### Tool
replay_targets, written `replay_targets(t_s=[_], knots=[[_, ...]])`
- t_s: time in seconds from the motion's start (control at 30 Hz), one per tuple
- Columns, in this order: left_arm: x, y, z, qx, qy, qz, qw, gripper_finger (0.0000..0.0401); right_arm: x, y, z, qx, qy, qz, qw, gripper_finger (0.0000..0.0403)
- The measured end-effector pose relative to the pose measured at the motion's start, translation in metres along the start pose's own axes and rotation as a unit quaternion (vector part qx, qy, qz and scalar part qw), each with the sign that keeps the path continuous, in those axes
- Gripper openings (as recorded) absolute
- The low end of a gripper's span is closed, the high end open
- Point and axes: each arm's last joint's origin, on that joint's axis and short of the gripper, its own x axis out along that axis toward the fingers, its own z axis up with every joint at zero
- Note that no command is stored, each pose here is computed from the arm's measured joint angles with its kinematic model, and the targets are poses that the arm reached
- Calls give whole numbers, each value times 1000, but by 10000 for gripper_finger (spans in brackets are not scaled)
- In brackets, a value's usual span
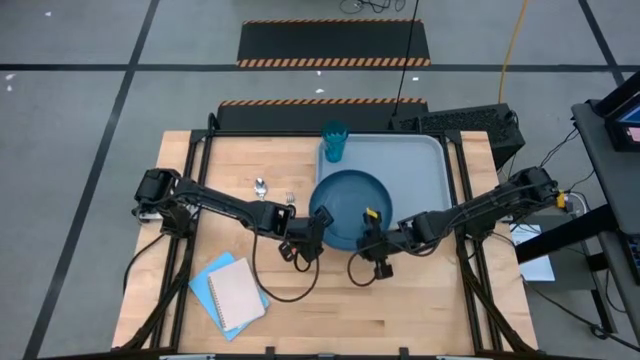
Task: Pick and place plate/cup/fork/spoon on tray
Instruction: Put the blue plate on the gray tray
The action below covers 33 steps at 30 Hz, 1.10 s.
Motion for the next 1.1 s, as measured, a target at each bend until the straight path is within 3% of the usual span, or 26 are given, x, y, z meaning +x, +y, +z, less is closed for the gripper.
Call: replay_targets(t_s=[0.13, 0.3, 0.67, 0.83, 1.1], knots=[[0, 2, 1, -25, 1, 17, 1000, 19, 0, 0, -2, -7, 7, 0, 1000, 11], [0, 5, 2, -99, 14, 51, 994, 37, 0, -1, -5, -5, 22, -7, 1000, 11], [-4, 0, 3, -195, 105, 159, 962, 157, -11, -21, -11, 23, 49, -36, 998, 2], [-6, -13, 2, -251, 131, 139, 949, 165, -14, -29, -18, 43, 79, -56, 994, 2], [-6, -37, -9, -362, 186, 102, 907, 165, -14, -45, -27, 76, 124, -71, 987, 1]])
